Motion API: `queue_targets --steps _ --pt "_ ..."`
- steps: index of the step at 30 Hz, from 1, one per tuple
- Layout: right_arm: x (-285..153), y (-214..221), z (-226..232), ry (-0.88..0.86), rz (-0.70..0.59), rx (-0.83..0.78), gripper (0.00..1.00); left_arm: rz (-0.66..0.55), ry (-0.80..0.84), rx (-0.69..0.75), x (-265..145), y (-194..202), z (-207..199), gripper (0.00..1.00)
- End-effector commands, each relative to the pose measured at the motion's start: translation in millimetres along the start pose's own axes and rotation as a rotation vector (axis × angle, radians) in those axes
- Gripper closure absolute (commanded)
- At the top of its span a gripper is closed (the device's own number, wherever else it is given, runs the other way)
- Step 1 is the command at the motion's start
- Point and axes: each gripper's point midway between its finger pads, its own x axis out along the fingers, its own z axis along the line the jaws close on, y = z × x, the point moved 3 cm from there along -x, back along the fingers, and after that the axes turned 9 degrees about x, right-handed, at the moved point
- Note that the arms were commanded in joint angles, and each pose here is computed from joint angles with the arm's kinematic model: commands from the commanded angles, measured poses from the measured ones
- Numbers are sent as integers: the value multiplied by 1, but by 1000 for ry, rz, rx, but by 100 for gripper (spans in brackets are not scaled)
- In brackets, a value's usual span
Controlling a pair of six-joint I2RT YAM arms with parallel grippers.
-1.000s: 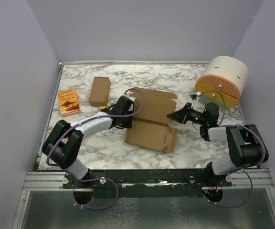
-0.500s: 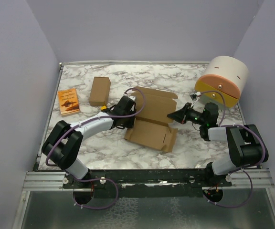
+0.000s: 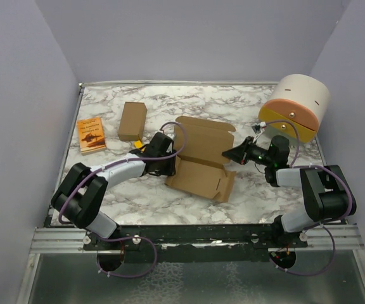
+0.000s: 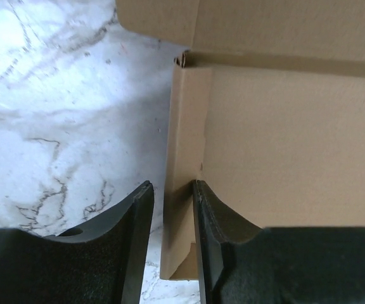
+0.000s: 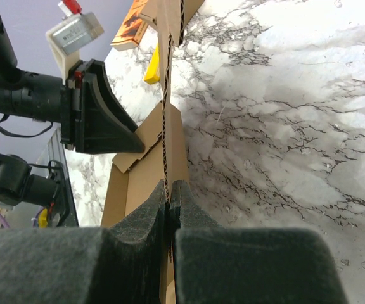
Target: Fold the paper box
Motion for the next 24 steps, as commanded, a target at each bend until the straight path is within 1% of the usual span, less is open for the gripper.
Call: queue_targets --steps 1,2,5,7,12,15,17,20,22,24 --pt "3 -13 3 -1 -37 -49 99 44 49 -17 5 15 -3 69" --pt "3 -14 3 -2 -38 -51 99 48 42 -17 6 16 -1 70" --pt "3 -13 3 -4 -36 -49 99 54 19 -6 6 16 5 83" --pt "3 -13 3 -5 -34 -48 99 63 -4 10 6 16 8 100" --pt "4 -13 5 -18 -31 -56 99 81 -104 48 8 13 19 100" --pt "5 -12 8 -27 -27 -60 99 82 -150 89 10 8 16 100" --pt "5 -12 8 -28 -27 -61 99 84 -228 127 10 3 18 100" --pt "5 -11 8 -28 -25 -59 99 127 -334 187 9 2 20 100" --pt "5 -11 8 -29 -24 -59 99 139 -354 196 8 2 21 100" --pt "5 -11 8 -30 -23 -59 99 130 -331 190 9 4 18 100"
